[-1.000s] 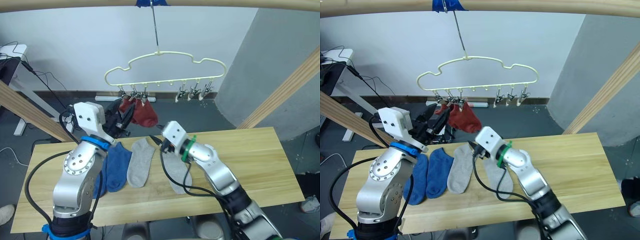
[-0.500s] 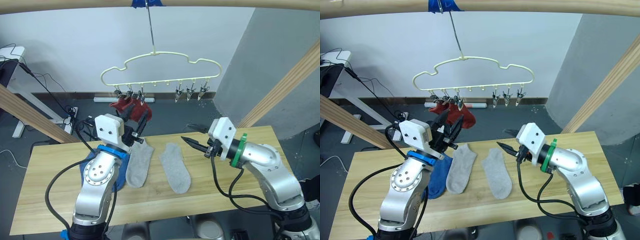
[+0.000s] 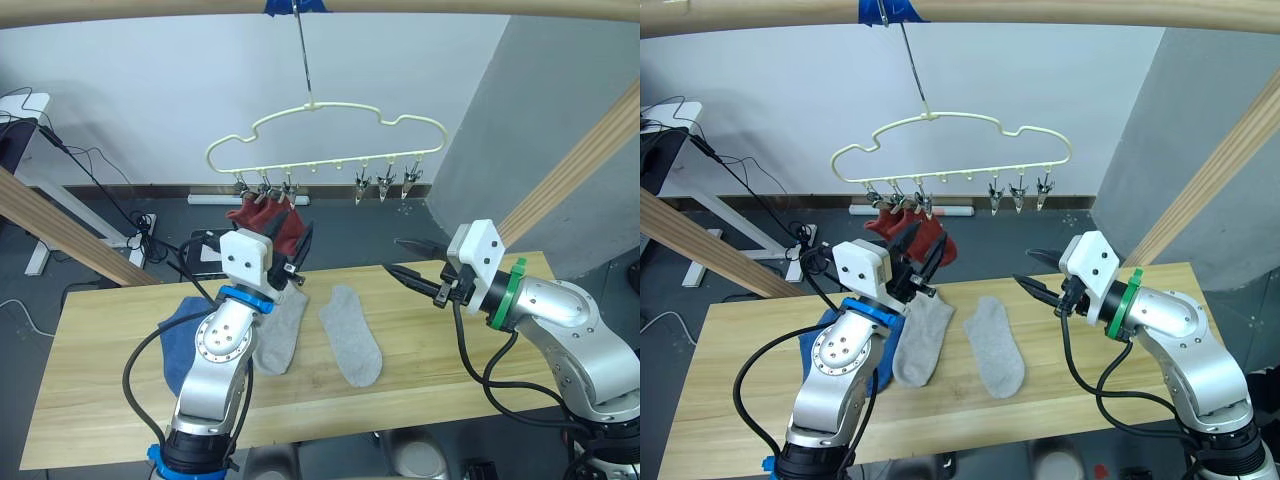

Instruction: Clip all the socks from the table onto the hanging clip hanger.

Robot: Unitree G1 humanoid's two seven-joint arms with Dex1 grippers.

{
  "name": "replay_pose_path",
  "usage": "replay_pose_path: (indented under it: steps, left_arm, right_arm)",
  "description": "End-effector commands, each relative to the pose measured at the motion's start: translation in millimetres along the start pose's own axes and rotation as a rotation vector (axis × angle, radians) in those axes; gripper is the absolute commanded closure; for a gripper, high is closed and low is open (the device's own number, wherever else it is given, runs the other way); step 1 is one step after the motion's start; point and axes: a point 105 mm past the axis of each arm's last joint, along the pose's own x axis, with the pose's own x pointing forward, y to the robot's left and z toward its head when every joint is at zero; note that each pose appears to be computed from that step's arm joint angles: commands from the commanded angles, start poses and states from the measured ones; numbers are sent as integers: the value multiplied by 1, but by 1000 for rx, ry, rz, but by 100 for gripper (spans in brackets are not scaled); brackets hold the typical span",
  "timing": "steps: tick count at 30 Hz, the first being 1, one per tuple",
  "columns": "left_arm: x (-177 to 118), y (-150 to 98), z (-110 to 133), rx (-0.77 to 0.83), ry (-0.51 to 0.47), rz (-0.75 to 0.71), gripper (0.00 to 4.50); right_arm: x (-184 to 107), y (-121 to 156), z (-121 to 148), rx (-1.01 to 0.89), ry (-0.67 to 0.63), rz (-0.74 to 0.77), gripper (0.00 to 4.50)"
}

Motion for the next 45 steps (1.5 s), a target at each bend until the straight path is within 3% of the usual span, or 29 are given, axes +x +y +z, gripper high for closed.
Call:
replay_pose_path:
  steps: [1,14,45]
  left_arm:
    - [4,3,9,9,-46,14,234]
    - [18,21,19,20,-79,136,234]
    - [35,26,19,-55,-39,180,234]
  right_arm:
    - [-2,3,15,-42,-54,-2,244]
    - [-3,3,21,-49,-72,-15,244]
    - [1,9,35,-37,-141,29,244]
